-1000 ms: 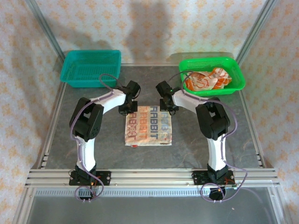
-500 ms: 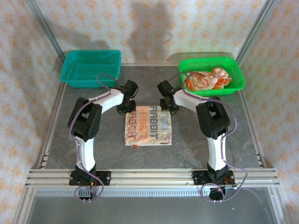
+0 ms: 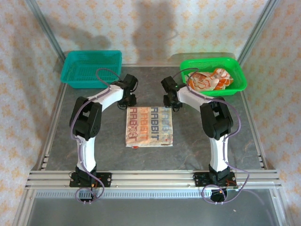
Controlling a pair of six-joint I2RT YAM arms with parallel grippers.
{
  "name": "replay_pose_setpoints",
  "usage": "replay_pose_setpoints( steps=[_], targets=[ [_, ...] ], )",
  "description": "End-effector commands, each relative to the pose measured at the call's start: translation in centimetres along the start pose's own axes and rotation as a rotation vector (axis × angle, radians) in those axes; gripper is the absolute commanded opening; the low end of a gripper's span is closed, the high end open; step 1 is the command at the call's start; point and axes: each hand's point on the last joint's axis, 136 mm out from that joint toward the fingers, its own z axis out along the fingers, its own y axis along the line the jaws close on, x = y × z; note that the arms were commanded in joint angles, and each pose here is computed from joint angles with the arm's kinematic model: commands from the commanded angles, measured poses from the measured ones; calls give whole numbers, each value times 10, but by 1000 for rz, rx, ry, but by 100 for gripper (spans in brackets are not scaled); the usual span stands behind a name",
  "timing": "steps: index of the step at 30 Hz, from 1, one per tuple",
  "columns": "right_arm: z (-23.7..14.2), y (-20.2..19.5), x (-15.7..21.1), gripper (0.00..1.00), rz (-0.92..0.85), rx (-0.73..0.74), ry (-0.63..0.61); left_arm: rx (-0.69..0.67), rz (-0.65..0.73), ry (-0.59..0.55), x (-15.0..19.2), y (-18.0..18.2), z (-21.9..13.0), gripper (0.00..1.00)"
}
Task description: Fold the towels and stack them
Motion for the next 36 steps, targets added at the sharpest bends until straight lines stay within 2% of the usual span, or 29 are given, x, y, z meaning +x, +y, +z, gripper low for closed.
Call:
replay_pose_setpoints(
  steps=[1,14,19,20,21,22,26,36],
  targets=[
    [6,-2,0,28,7,24,24,-42,30,19,2,7,6,23],
    [30,-4,13,25,21,14,84,-51,27,77,22,12,26,22],
    [30,-2,14,10,25,-2,85,-36,20,80,24,10,27,14],
    [29,-2,13,6,26,-4,83,-33,18,81,25,9,26,11],
    [28,-2,13,1,25,-3,80,-32,14,80,24,10,26,3],
    [26,-2,12,0,25,-2,75,-30,13,79,25,10,25,0],
    [15,-3,6,0,14,-3,48,-21,10,54,20,9,13,0],
    [-27,-2,-5,0,1,-54,-37,-26,12,-82,-2,16,-41,0]
  ],
)
